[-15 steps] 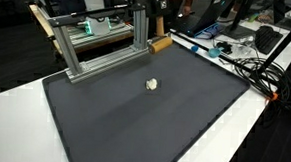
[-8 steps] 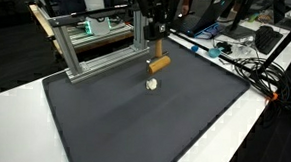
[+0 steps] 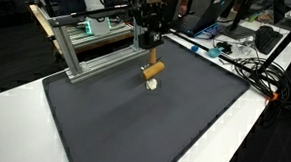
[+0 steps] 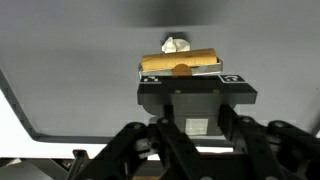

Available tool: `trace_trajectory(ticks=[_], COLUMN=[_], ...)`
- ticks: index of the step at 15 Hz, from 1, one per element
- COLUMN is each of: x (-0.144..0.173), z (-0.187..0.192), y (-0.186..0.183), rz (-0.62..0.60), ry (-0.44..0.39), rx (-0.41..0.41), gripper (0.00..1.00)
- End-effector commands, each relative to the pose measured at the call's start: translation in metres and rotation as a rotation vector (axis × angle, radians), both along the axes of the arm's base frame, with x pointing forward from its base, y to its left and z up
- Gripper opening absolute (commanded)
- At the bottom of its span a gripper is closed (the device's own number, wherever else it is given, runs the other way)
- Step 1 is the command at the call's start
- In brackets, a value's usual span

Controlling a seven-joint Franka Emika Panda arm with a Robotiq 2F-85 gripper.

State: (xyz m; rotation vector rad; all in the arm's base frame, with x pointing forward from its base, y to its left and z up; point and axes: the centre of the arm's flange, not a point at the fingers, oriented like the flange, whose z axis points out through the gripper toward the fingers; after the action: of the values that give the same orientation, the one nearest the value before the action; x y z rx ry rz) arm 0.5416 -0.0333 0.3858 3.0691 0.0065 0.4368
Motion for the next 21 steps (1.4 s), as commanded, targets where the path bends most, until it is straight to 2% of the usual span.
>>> trace_trajectory(ticks=[1,7,11,16,21], x=[0.003,0.012,0.014,0.02,0.031], z=[-0.01,-0.035,-0.045,-0.063,-0.076], y=[0.003,0.005,0.006,0.004,-0.006], rz=[0.001,0.002,0.006,0.001,-0.037], ry=[-0.015,-0.017,0.015,0.055,0.035], rx=[-0.029,-0.052,-0.054,-0.03,0.048], gripper=[0.21,0.21,0.21,0.21,0.21])
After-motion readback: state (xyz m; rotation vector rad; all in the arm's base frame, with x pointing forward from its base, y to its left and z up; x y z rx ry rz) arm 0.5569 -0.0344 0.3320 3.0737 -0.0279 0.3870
